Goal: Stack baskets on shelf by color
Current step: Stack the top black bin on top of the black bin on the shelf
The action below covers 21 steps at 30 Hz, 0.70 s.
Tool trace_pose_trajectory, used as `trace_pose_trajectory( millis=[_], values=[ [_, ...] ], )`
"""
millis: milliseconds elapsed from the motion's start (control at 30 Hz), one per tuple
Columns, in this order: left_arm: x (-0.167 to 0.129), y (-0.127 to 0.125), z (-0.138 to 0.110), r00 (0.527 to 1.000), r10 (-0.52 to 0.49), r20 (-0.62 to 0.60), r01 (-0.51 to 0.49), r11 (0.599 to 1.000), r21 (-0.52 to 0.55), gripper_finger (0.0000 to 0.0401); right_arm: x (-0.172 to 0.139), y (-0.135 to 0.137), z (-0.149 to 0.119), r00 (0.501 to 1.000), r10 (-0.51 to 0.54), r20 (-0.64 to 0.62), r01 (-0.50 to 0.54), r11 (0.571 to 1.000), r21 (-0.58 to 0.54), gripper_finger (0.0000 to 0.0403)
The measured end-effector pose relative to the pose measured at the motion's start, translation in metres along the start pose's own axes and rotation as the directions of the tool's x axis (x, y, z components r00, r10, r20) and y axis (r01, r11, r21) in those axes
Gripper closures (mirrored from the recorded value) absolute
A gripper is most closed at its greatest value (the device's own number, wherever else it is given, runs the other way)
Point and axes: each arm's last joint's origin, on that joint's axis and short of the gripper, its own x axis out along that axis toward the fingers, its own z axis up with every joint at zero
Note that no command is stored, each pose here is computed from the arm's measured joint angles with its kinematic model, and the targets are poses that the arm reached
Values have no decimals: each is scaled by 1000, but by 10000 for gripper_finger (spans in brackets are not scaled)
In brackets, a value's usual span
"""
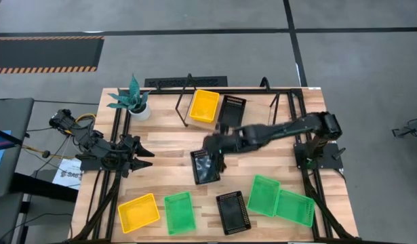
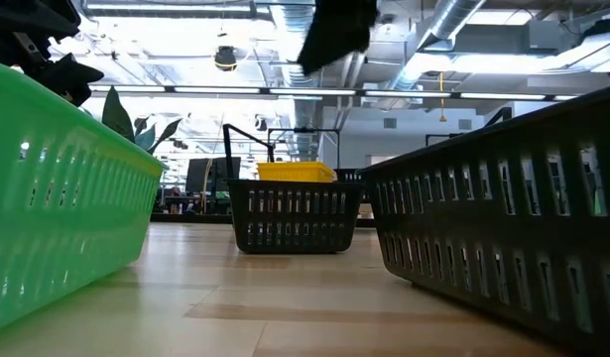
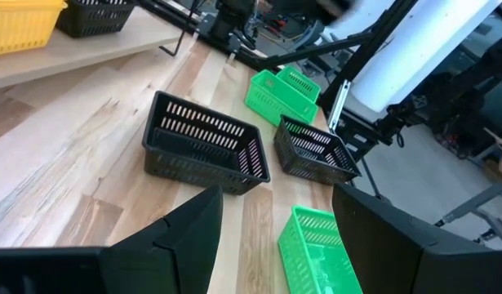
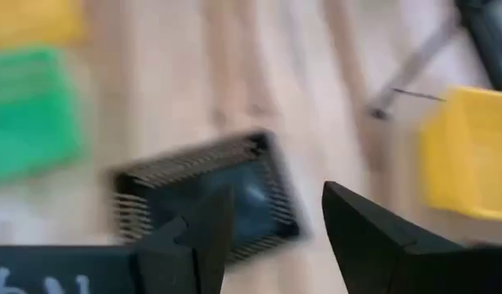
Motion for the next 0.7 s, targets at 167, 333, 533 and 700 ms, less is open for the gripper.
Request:
trace_pose_trajectory(
  millis=[167,333,533,700],
  values=[
    [0,0,0,1000,0,0,0,1000,3,180,-11,43,-5,996,80,41,-81,996,35,198],
    [0,0,0,1000,-1,0,1,1000,4,180,-17,74,-15,995,86,53,-90,992,90,198],
    [0,0,0,1000,0,0,0,1000,8,180,-12,95,-23,996,75,51,-82,984,155,198],
    [0,0,0,1000,-1,0,1,1000,9,180,1,105,-30,997,75,23,-78,983,169,198]
  ],
)
